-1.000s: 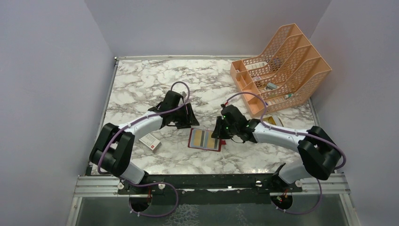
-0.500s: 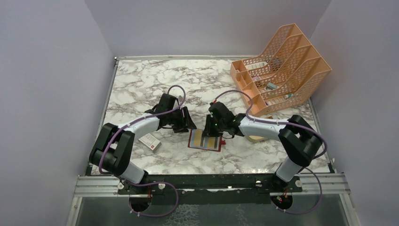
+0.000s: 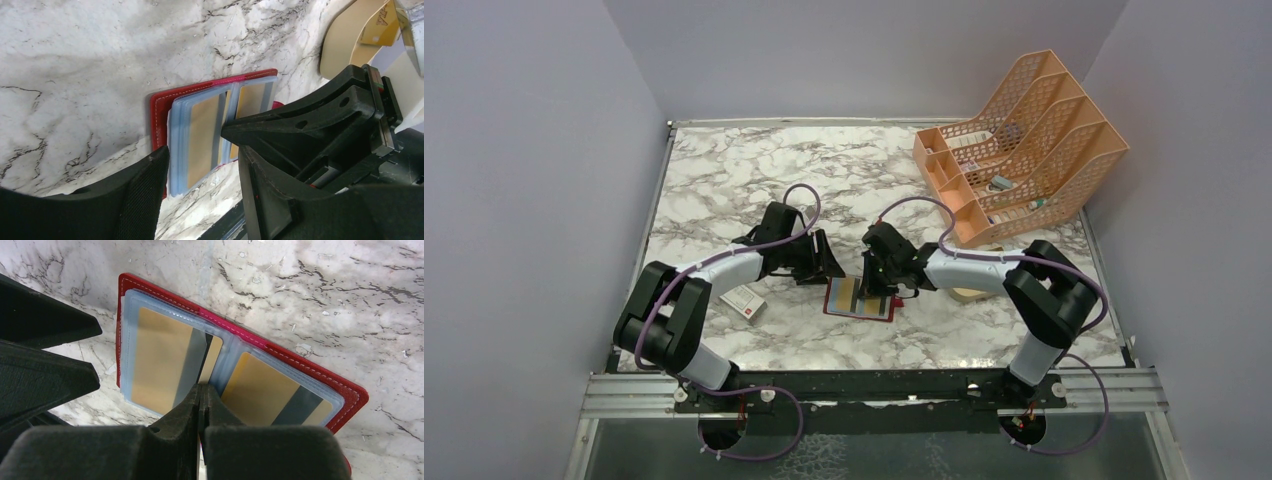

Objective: Put the credit cards into the card holder
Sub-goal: Turn over the card slot in the card holder.

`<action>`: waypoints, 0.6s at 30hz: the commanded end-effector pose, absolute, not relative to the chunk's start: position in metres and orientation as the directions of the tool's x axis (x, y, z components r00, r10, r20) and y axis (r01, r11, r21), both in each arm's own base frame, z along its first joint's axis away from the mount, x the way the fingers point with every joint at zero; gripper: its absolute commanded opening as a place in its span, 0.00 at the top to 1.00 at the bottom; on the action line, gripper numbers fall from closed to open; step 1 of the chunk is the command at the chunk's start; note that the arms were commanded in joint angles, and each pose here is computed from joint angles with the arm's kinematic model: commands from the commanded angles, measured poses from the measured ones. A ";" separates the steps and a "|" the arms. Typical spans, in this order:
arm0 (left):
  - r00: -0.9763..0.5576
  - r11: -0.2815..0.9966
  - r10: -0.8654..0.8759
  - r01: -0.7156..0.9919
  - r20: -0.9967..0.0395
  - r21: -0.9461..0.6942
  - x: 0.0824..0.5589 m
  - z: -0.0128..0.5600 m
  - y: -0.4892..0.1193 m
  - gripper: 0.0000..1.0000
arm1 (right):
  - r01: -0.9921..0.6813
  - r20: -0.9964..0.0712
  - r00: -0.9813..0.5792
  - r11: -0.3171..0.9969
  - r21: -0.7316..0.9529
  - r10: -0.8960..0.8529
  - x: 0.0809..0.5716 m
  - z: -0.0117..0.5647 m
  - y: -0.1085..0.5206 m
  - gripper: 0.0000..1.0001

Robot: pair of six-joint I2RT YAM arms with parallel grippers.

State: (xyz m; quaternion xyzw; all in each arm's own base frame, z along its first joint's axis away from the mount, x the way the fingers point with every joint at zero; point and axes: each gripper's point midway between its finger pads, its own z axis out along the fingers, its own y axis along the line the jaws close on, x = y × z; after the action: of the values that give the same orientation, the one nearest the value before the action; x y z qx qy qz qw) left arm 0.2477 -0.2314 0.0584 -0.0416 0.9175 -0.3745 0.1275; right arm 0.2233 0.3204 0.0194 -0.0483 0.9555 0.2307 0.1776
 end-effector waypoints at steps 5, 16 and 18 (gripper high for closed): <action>-0.966 0.648 -0.163 0.049 -0.201 -0.760 0.246 0.065 -0.242 0.43 | -0.142 -0.340 -0.940 0.934 0.328 -0.023 0.216 -0.009 0.299 0.99; -0.974 0.593 -0.154 0.042 -0.164 -0.804 0.242 0.061 -0.251 0.42 | -0.149 -0.341 -0.940 0.930 0.337 -0.027 0.215 -0.009 0.300 0.99; -0.976 0.598 -0.151 0.036 -0.157 -0.800 0.241 0.057 -0.251 0.42 | -0.149 -0.341 -0.940 0.930 0.337 -0.027 0.215 -0.009 0.299 0.99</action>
State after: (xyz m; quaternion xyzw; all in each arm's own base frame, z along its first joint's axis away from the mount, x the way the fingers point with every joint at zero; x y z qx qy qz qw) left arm 0.2425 -0.2454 0.0564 -0.0392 0.8967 -0.4265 0.1116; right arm 0.2234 0.3208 0.0188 -0.0482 0.9549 0.2313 0.1799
